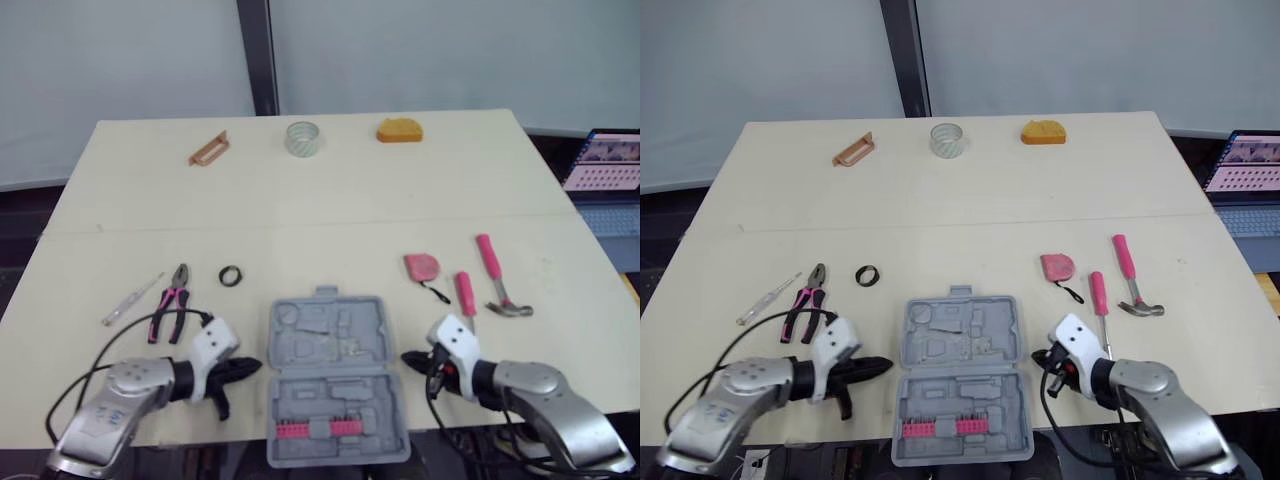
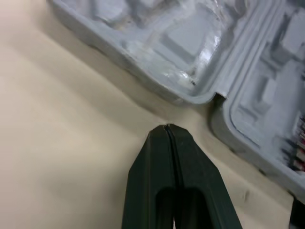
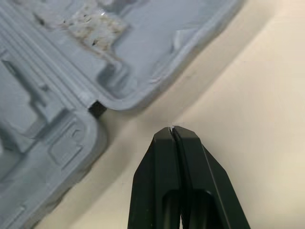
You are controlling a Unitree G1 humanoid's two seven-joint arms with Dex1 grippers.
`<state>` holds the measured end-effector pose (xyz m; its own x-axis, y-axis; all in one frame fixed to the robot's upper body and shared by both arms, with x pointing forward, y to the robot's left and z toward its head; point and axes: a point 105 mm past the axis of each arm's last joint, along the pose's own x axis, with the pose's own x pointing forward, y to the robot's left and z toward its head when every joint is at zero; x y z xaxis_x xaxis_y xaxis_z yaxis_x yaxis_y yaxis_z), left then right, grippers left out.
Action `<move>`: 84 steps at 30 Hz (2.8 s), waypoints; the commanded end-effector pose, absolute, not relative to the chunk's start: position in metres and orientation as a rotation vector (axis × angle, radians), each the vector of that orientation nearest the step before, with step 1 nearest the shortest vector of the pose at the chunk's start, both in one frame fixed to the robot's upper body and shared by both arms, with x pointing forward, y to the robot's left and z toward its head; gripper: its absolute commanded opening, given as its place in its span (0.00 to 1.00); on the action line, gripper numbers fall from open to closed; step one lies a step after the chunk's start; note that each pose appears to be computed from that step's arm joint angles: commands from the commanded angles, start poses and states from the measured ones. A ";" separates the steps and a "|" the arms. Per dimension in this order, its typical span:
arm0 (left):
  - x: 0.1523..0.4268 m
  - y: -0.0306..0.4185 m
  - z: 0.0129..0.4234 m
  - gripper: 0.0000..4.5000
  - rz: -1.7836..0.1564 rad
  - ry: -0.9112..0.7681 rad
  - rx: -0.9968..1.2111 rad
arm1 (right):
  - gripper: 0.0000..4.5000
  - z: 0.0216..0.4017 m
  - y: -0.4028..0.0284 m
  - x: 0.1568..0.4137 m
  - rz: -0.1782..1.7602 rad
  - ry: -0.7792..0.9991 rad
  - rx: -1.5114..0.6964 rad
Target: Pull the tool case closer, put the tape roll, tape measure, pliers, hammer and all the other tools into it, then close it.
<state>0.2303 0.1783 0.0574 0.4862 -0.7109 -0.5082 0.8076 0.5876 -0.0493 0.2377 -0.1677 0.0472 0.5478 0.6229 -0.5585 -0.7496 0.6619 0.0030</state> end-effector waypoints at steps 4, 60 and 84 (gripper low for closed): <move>0.217 0.199 0.116 0.00 -0.955 0.292 0.206 | 0.02 0.085 -0.175 0.236 0.858 0.463 -0.254; 0.273 0.238 0.174 0.99 -0.828 0.767 0.816 | 1.00 0.092 -0.179 0.207 0.984 0.046 -0.425; 0.344 0.199 0.133 0.99 -0.794 0.866 0.935 | 1.00 0.098 -0.185 0.212 0.980 0.047 -0.443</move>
<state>0.3375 0.1966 0.1258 0.3927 -0.2110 -0.8951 0.8745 0.3868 0.2925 0.2141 -0.1845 0.0891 0.5669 0.7823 -0.2582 -0.8150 0.4869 -0.3142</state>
